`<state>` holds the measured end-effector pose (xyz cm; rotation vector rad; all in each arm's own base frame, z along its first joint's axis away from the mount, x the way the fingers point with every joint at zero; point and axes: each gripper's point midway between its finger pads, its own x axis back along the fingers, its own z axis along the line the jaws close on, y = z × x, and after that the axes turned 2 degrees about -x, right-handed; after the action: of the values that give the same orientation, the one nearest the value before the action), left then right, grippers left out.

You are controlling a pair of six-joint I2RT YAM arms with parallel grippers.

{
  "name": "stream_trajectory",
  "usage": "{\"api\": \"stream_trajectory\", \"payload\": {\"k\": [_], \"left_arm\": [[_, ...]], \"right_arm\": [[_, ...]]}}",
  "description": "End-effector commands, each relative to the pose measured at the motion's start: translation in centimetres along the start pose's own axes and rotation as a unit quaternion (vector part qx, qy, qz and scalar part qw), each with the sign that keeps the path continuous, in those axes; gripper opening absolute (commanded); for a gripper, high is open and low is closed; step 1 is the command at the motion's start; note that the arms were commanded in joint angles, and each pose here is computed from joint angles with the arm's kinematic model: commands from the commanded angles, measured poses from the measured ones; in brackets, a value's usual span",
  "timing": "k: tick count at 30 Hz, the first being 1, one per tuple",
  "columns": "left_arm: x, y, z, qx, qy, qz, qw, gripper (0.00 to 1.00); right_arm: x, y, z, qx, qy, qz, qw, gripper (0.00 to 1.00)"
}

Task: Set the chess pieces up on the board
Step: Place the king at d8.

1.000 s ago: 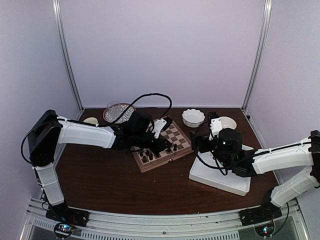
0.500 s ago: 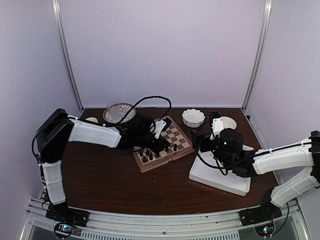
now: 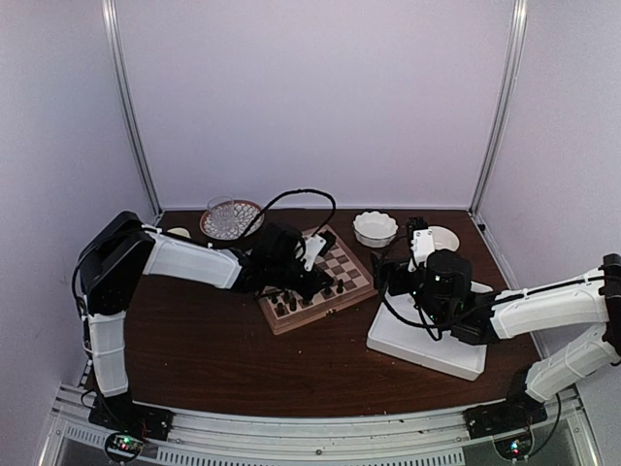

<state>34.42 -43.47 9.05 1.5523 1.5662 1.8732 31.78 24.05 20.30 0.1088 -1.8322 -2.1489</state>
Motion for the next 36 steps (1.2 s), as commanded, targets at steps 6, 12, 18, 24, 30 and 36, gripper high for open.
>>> {"api": "stream_trajectory", "payload": {"k": [6,12,18,24,30,36], "left_arm": [[-0.5,1.9,0.4,-0.001,-0.009,-0.033,0.999,0.06],[-0.6,1.7,0.7,-0.004,-0.004,-0.029,1.000,0.08],[-0.8,1.5,0.9,-0.002,-0.001,-0.028,1.000,0.13],[-1.0,1.3,1.0,-0.005,-0.001,-0.026,1.000,0.12],[-1.2,1.0,1.3,-0.004,0.004,-0.022,1.000,0.18],[-1.1,1.3,1.0,-0.004,-0.006,-0.022,1.000,0.38]], "right_arm": [[0.1,0.8,-0.3,-0.006,-0.006,-0.015,1.000,1.00],[0.1,0.7,-0.2,-0.005,-0.002,-0.014,1.000,0.99],[0.1,0.7,-0.1,-0.005,0.002,-0.012,1.000,1.00],[0.1,0.7,0.0,-0.004,0.004,-0.012,1.000,1.00],[0.1,0.7,0.1,-0.003,0.006,-0.012,1.000,0.99],[0.1,0.7,0.2,-0.003,0.008,-0.011,1.000,1.00]]}}
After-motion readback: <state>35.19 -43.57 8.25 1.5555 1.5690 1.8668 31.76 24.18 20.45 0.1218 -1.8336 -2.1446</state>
